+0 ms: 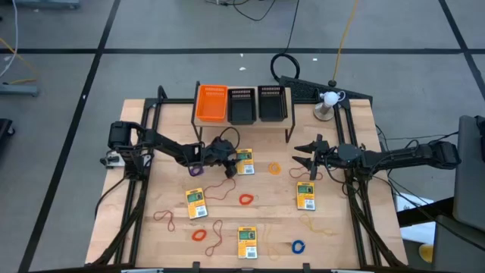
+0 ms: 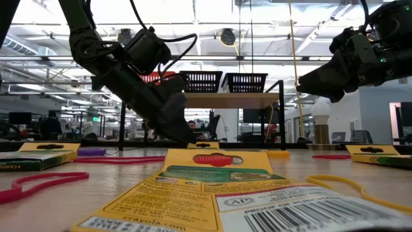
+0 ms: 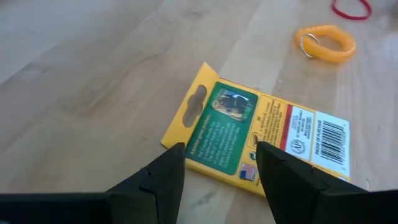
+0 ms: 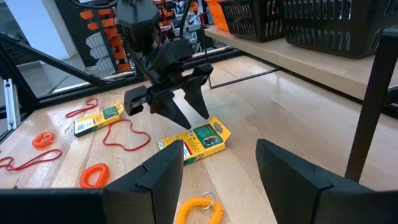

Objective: Pick & Place Office Desk Supplies
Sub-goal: Put the crayon box into the orange basket on the shelf

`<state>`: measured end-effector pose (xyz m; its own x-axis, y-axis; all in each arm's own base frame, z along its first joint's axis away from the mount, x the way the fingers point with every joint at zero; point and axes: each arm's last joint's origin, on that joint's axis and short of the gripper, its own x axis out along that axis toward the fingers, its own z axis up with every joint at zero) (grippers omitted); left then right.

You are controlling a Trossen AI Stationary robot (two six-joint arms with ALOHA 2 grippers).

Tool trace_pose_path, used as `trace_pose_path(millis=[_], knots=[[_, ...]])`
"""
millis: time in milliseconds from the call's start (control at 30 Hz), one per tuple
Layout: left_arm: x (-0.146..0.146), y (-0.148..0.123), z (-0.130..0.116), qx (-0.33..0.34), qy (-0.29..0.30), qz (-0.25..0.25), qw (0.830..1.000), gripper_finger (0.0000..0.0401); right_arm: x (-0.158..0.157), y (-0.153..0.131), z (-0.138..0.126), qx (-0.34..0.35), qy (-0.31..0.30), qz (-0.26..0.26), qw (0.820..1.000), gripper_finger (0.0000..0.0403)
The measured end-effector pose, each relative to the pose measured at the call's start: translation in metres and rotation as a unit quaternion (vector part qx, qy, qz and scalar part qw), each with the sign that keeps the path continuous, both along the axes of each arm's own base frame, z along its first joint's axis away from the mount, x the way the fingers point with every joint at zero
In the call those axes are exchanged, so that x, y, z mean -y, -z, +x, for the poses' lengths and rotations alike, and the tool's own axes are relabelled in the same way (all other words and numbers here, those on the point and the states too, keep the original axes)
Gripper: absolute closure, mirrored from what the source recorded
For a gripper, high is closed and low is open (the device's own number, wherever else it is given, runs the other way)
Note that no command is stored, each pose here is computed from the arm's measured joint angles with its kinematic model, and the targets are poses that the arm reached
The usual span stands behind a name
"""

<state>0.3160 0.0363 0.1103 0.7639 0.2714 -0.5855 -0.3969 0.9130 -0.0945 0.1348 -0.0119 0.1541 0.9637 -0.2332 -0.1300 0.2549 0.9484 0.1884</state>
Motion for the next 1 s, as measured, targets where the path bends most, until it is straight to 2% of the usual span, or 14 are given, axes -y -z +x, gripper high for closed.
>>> trace_pose_path(millis=[200,467,767,1000], knots=[[0.000,0.001,0.000,-0.004,0.004,-0.004,1.000,0.0205,0.000,0.000,0.000,0.000,0.000,0.000,1.000,0.0211],[-0.002,0.006,-0.007,-0.044,-0.054,0.006,0.998,0.0206,0.000,0.000,0.000,0.000,0.000,0.000,1.000,0.0211],[-0.008,0.003,-0.005,-0.029,-0.049,0.026,0.998,0.0205,0.000,0.000,0.000,0.000,0.000,0.000,1.000,0.0211],[-0.015,0.003,-0.005,-0.027,-0.051,0.018,0.998,0.0205,0.000,0.000,0.000,-0.001,0.000,-0.001,1.000,0.0211]])
